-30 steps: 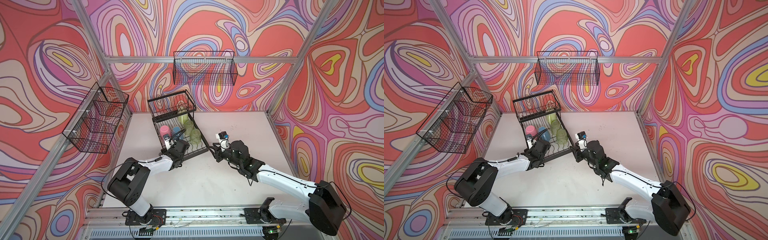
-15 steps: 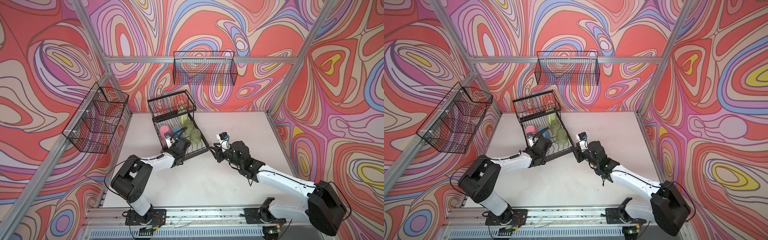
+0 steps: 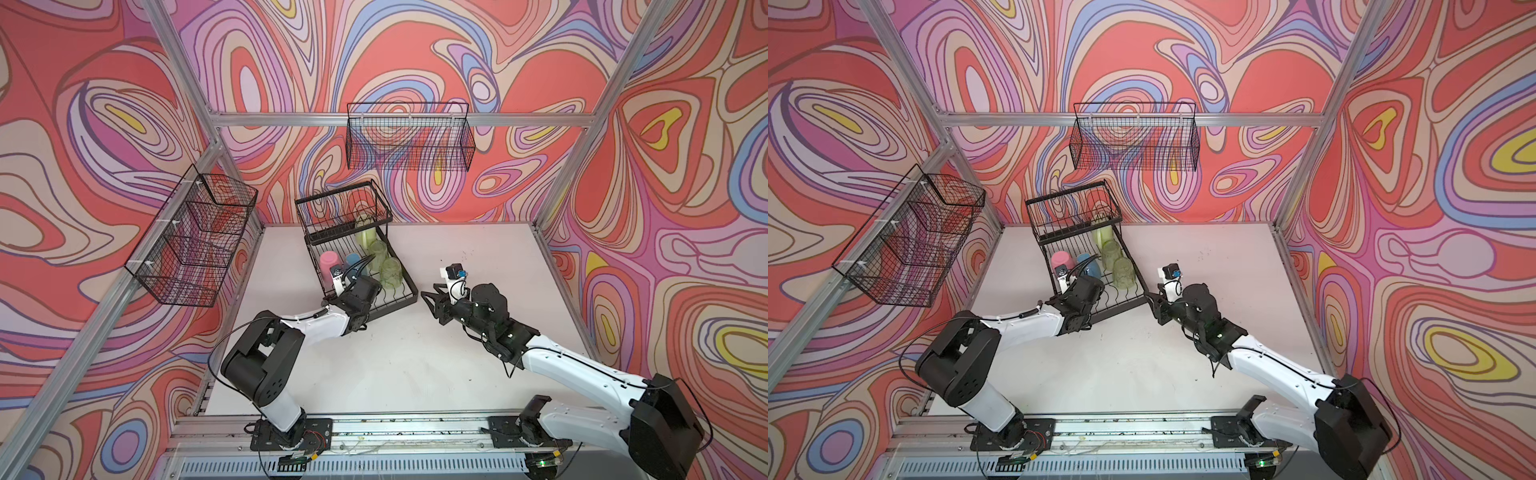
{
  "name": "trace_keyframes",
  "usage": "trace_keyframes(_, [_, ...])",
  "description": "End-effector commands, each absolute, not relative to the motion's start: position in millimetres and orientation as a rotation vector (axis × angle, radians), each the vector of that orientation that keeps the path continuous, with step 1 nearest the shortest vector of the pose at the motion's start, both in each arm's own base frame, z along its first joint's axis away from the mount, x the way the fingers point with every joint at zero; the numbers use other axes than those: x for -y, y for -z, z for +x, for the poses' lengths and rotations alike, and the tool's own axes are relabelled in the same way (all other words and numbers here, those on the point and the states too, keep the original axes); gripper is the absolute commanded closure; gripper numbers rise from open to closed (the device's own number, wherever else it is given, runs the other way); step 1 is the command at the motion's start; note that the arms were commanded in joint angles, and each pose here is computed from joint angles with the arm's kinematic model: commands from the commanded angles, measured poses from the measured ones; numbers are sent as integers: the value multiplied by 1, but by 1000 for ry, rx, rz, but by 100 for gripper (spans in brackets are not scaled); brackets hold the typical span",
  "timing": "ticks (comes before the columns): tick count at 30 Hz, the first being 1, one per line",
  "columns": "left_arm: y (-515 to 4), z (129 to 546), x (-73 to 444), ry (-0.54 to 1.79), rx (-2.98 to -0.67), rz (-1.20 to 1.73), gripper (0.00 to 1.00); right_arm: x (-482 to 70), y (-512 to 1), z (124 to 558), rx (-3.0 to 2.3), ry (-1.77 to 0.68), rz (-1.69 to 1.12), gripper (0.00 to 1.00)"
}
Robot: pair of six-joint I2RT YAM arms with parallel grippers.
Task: Load the cups into the dish rack
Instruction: 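Lower the pink glass upside down into the rack with the left gripper, then open the left gripper and draw both arms back from the rack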
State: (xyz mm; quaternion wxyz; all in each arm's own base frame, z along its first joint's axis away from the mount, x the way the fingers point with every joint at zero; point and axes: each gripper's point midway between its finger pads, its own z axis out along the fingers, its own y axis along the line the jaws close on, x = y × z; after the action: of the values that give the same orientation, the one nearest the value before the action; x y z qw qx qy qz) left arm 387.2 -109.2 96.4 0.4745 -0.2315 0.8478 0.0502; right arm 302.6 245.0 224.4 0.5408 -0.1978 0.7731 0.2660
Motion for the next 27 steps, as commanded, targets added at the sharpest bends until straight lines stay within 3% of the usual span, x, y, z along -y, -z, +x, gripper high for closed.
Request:
trace_keyframes(1, [-108,382,108,-104,-2077,-537,0,-237,-226,302,-1846,-614,-444,47])
trace_keyframes(10, [-127,373,113,-20,-2074,-468,0,-230,-241,297,-1826,-616,-413,38])
trace_keyframes(15, [-143,372,128,93,-2070,-366,0,-216,-242,302,-1868,-571,-345,28])
trace_keyframes(27, [-231,348,143,243,-1951,-102,0,-144,-258,324,-1889,-376,-125,18])
